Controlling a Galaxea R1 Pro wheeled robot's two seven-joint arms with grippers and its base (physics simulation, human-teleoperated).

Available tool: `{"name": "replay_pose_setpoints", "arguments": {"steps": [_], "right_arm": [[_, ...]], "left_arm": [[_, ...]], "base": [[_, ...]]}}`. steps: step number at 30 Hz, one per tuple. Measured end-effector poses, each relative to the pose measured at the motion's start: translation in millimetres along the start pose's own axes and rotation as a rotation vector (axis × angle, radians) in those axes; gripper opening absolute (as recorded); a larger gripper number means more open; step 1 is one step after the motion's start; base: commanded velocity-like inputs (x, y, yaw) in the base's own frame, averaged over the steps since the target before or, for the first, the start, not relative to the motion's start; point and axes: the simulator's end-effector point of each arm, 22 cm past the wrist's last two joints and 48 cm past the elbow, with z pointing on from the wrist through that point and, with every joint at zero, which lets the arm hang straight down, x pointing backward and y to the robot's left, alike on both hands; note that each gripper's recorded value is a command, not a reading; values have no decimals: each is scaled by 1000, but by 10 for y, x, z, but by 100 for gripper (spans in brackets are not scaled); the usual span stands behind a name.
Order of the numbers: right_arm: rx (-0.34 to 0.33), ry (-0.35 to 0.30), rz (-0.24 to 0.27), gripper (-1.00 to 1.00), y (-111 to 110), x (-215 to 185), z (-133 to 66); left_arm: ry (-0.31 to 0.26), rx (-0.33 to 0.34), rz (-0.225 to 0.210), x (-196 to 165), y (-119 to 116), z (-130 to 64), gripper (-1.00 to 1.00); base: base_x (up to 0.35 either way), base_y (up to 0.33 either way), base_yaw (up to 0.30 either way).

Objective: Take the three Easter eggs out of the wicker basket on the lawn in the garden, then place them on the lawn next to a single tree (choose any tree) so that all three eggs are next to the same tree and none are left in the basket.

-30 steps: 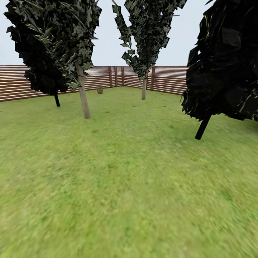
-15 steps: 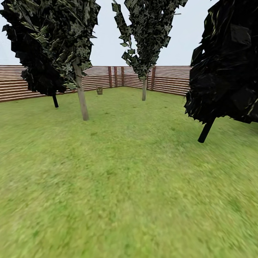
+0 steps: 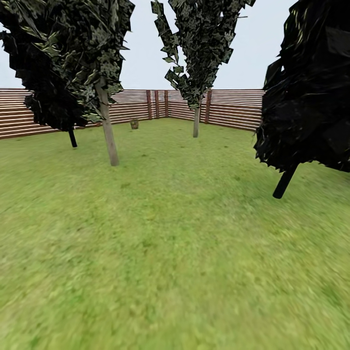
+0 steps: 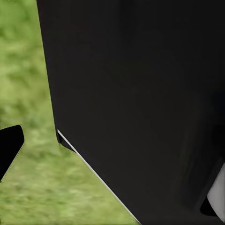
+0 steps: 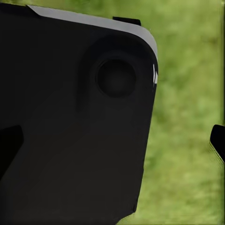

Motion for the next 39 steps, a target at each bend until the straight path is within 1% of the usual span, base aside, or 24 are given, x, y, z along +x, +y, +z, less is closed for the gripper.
{"name": "replay_pose_setpoints", "arguments": {"steps": [39], "right_arm": [[0, 0, 0, 100, 0, 0, 0]], "left_arm": [[0, 0, 0, 0, 0, 0, 100]], "base": [[325, 0, 0]]}}
